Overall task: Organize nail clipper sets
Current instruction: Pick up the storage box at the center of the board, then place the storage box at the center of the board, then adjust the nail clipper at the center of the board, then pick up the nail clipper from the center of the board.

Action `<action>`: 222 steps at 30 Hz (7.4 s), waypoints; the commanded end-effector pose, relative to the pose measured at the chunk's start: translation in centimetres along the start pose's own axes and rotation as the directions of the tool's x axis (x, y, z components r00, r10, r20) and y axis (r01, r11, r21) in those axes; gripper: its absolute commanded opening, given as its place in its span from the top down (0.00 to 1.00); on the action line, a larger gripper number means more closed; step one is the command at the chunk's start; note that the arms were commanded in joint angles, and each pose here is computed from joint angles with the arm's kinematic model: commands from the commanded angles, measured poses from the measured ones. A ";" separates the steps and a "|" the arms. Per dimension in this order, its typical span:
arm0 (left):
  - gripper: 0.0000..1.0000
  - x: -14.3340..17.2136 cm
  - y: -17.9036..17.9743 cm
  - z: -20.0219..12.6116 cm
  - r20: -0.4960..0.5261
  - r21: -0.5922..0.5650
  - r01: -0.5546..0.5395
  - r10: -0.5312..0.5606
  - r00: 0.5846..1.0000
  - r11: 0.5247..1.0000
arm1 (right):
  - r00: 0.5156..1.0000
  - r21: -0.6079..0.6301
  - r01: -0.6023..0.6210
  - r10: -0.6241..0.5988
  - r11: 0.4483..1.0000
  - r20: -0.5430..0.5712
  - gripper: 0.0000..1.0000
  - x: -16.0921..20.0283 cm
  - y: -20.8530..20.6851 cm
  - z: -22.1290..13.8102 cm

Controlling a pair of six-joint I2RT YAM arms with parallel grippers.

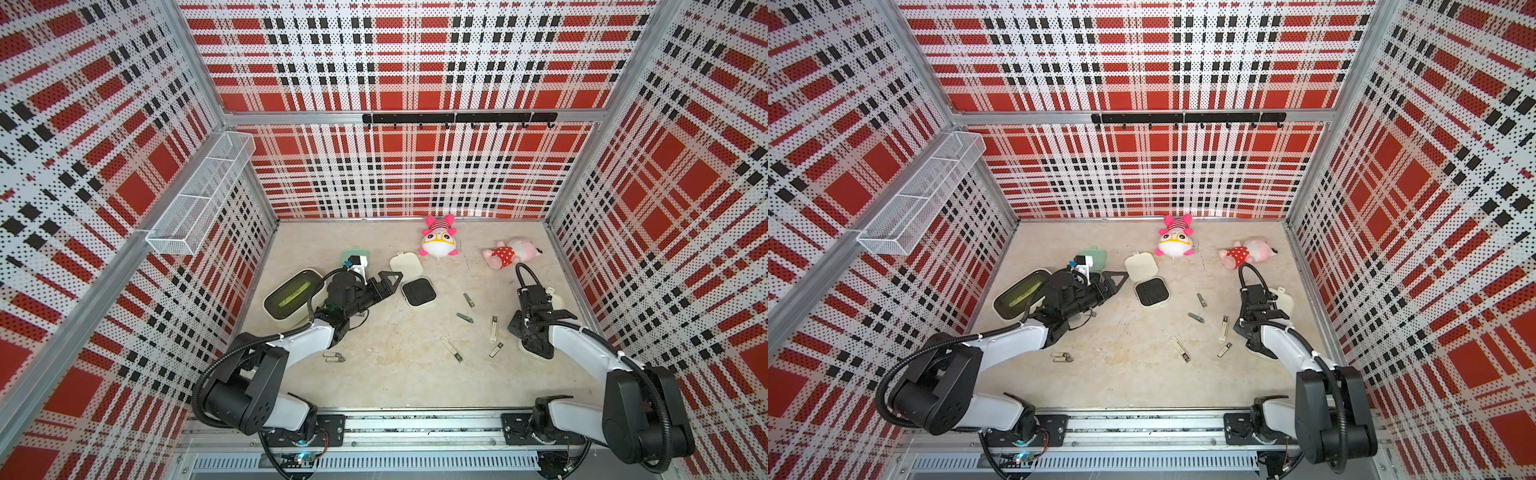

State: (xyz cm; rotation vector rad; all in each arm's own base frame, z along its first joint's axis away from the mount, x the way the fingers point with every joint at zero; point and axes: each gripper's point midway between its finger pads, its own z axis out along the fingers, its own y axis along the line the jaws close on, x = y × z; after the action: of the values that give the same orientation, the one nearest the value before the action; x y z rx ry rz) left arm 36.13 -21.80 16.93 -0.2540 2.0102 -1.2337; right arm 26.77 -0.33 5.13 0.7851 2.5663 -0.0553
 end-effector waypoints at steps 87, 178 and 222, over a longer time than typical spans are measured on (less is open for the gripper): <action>0.02 -2.4 0.4 -2.2 0.045 -0.209 -0.055 0.066 0.997 0.976 | 0.868 -0.335 0.442 -0.491 0.832 -0.074 0.15 17.1 15.6 -3.9; 0.02 -2.3 2.4 -2.8 0.051 -0.226 -0.030 0.043 0.998 0.974 | 0.893 -0.207 0.409 -0.437 0.889 -0.112 0.89 17.9 11.5 -4.0; 0.02 -1.7 4.2 -4.9 0.061 -0.259 -0.001 0.018 0.998 0.966 | 0.880 -0.325 0.445 -0.476 0.834 -0.015 0.23 9.2 15.2 -2.2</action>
State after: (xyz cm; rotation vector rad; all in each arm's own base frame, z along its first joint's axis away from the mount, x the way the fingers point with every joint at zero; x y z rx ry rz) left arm 35.03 -15.48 15.08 -0.4118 2.1261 -0.9316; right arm 26.97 16.81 4.76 0.0492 2.7095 0.1939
